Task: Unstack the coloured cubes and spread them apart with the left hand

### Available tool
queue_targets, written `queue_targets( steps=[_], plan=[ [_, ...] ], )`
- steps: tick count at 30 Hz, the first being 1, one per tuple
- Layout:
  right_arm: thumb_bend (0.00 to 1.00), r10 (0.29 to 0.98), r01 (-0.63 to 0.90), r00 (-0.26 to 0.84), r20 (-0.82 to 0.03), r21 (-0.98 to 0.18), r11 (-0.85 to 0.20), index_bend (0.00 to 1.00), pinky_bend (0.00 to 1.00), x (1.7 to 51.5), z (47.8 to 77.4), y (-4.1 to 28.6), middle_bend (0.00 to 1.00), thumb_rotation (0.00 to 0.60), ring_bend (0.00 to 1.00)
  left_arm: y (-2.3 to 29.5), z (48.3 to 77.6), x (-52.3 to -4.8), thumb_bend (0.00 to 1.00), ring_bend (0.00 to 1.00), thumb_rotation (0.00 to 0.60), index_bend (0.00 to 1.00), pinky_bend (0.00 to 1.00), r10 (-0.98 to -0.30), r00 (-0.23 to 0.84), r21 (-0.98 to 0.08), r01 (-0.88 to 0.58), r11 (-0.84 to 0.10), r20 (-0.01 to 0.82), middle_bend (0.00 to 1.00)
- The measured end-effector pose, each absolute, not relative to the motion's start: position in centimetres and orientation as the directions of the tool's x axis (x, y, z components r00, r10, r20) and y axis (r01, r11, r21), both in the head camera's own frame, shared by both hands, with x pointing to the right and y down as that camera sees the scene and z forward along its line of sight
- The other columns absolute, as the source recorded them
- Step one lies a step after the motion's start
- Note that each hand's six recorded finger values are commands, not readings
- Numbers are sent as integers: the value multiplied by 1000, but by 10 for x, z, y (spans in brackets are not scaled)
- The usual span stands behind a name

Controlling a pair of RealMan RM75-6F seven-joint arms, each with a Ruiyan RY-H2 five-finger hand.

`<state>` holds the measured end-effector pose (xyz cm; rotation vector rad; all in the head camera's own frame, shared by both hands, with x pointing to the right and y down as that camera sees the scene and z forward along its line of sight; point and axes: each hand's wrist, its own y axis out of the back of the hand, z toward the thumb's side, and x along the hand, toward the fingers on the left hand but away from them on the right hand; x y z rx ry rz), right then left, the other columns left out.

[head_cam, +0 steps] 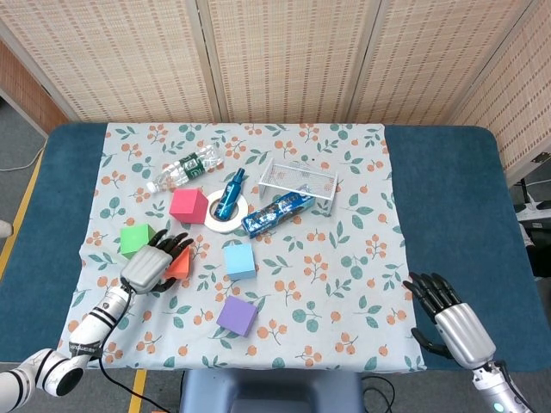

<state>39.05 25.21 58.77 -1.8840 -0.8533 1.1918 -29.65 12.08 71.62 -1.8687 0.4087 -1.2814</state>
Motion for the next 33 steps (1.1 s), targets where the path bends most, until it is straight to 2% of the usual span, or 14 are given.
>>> queue_targets(
  steps=[3,5,8,13,20,26,33],
  plan=[
    [271,831,146,347,-435,-850,-506,0,0,391,587,252,0,600,0,120,714,-295,354,526,600,279,195,-661,438,-775,154,-613,610,440],
    [271,831,145,346,-435,-850,-506,0,0,391,587,252,0,600,0,119,711,-293,381,559,600,324,233,-672,448,-789,140,-599,590,498],
    [272,829,144,348,-439,-848,-509,0,0,390,588,252,0,600,0,116,703,-292,417,578,600,362,259,-695,466,-816,111,-568,547,530],
    [271,829,146,350,-436,-849,-508,0,0,390,587,253,0,600,0,118,688,-295,432,594,600,369,273,-715,487,-840,76,-537,501,536],
    [271,826,151,360,-434,-846,-511,0,0,388,585,255,0,600,0,144,662,-319,427,598,600,362,273,-711,485,-828,51,-558,509,524],
    [271,821,153,368,-436,-843,-516,0,0,386,585,257,0,600,0,168,643,-365,426,597,600,365,263,-755,399,-829,23,-559,520,523],
    [271,818,153,376,-434,-842,-517,0,0,385,583,259,0,600,0,176,652,-401,417,596,600,369,241,-758,312,-783,-66,-619,573,515]
  ],
)
